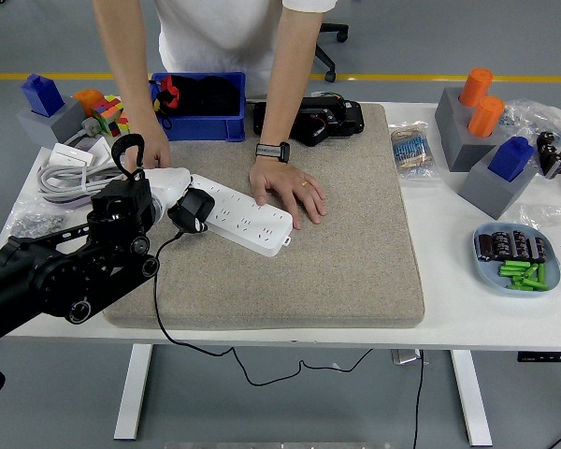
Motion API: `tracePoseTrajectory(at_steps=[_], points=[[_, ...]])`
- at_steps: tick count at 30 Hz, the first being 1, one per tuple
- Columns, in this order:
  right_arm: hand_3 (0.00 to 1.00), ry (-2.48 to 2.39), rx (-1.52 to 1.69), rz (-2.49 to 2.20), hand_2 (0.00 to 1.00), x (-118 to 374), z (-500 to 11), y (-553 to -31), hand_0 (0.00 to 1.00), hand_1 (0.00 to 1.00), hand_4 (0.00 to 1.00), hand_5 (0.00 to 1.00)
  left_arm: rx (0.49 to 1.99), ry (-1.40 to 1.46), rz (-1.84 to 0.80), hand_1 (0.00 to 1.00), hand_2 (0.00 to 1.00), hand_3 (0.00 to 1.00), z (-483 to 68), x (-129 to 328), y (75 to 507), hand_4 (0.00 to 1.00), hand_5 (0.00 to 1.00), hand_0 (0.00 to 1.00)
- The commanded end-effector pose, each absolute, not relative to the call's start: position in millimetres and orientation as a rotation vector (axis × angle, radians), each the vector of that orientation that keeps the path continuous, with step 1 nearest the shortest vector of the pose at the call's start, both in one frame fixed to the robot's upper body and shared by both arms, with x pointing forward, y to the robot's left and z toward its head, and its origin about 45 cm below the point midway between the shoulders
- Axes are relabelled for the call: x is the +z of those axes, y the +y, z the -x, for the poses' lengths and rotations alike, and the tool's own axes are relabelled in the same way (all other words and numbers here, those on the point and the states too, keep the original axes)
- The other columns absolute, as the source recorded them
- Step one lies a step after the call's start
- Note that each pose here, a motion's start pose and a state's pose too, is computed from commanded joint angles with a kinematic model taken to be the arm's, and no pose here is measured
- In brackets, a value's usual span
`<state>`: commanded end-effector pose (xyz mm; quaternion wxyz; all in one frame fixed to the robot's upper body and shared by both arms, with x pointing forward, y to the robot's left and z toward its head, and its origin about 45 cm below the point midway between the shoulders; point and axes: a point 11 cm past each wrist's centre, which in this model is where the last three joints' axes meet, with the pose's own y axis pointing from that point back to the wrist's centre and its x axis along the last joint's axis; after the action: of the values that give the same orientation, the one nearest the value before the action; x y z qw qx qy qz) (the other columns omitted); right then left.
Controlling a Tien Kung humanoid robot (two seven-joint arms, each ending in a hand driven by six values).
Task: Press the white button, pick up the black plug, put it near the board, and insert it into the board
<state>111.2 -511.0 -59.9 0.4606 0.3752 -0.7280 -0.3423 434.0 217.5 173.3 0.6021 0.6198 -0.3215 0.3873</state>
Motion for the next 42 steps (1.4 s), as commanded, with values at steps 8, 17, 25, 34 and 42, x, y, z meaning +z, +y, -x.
tracePoseTrajectory(at_steps=[8,17,25,34,42], points=[[0.579,-1.79,-0.842,-0.924,0.585,-60.2,-111.0,-510.4,0.624,0.594,0.646,0.376,0.908,-0.763,-1.439,0.5,0.425,0.611,-434.3,172.5,218.3,0.865,0.154,0.401],[0.578,-1.792,-0.836,-0.924,0.585,-59.8,-111.4,-511.1,0.624,0.594,0.646,0.378,0.932,-0.777,-1.432,0.388,0.359,0.552,-436.4,175.1,218.4,0.828,0.138,0.337],[0.579,-1.795,-0.837,-0.923,0.585,-59.7,-111.5,-511.0,0.624,0.594,0.647,0.378,0.934,-0.778,-1.433,0.364,0.35,0.544,-437.4,175.4,218.0,0.821,0.132,0.328],[0.578,-1.794,-0.838,-0.925,0.585,-60.1,-111.7,-510.2,0.623,0.594,0.646,0.377,0.95,-0.787,-1.422,0.361,0.347,0.543,-438.6,177.3,215.9,0.809,0.117,0.321],[0.577,-1.792,-0.835,-0.925,0.585,-59.9,-111.8,-510.5,0.623,0.594,0.647,0.376,0.948,-0.796,-1.423,0.336,0.334,0.534,-440.9,179.0,212.8,0.794,0.093,0.3]])
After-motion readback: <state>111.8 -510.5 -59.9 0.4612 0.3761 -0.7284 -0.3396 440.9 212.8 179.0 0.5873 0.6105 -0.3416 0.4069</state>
